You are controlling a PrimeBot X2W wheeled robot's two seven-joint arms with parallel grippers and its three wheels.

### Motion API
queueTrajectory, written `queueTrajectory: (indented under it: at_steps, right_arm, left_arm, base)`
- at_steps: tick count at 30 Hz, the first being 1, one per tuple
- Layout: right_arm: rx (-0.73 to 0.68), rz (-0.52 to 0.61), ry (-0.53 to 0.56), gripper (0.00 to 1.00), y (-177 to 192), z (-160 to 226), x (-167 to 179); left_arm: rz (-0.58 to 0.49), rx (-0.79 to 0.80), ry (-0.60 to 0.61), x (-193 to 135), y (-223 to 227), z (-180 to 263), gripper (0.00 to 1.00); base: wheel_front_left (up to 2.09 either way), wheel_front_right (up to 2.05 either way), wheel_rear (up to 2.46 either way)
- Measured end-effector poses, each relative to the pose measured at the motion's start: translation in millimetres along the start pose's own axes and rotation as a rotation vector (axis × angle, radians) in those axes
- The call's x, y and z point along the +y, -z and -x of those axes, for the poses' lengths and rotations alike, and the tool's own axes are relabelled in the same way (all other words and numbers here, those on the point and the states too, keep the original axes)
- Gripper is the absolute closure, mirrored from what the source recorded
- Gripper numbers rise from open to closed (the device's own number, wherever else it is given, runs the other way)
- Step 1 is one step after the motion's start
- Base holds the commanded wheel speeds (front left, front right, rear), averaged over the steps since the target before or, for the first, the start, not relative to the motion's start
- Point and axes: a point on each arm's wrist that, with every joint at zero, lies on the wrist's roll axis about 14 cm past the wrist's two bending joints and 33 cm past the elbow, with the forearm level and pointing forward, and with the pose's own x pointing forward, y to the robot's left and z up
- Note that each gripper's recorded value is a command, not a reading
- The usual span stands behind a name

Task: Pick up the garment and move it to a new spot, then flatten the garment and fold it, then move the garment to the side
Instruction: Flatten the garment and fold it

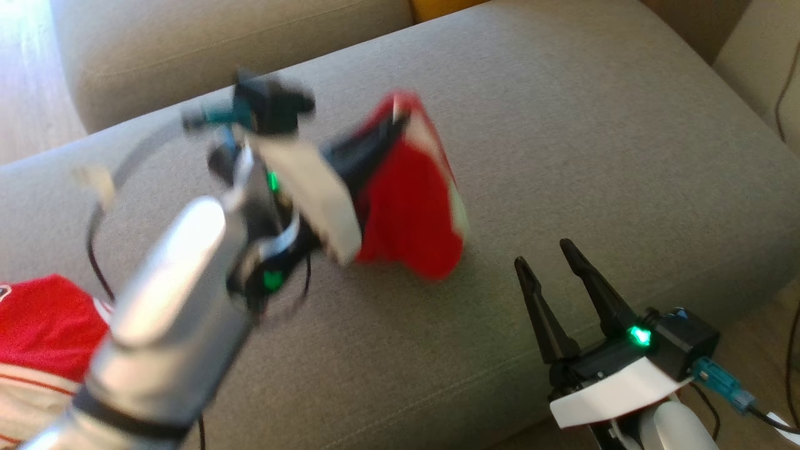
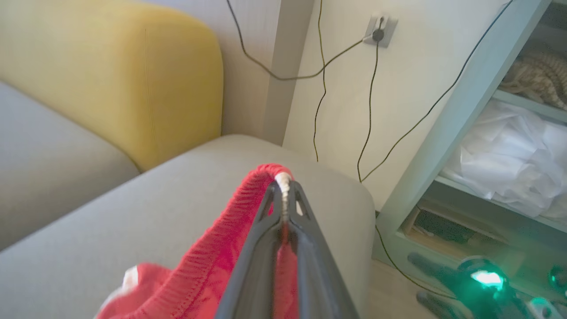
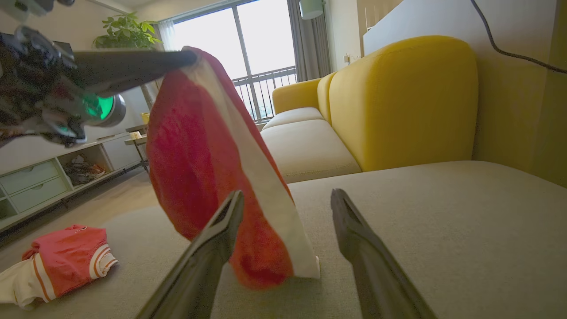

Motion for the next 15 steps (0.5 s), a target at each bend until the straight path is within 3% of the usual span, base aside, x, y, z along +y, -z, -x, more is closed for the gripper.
queueTrajectory:
  at_steps: [9,12,15]
  right_arm:
    - [-0.032,-0.003,0.026,0.0,-10.3,7.4,-7.5]
    - [-0.034,-0.006,0.015,0.0,-10.6,4.9,-4.8]
    - [-0.03,-0.012,-0.008,0.0,-8.3,0.9,1.8]
  left_arm:
    - [-0.25,-0.21,0.129,-44.0,-123.9,-33.1,1.0]
    - [-0.282,-0.219,0.107,-36.0,-132.5,-25.6,1.0]
    - [-0.269,-0.131,0.032,-3.0,-99.6,-10.8,1.0]
  base:
    - [0.0,0.0,0.0]
    - [0.0,0.0,0.0]
    - [0.0,0.0,0.0]
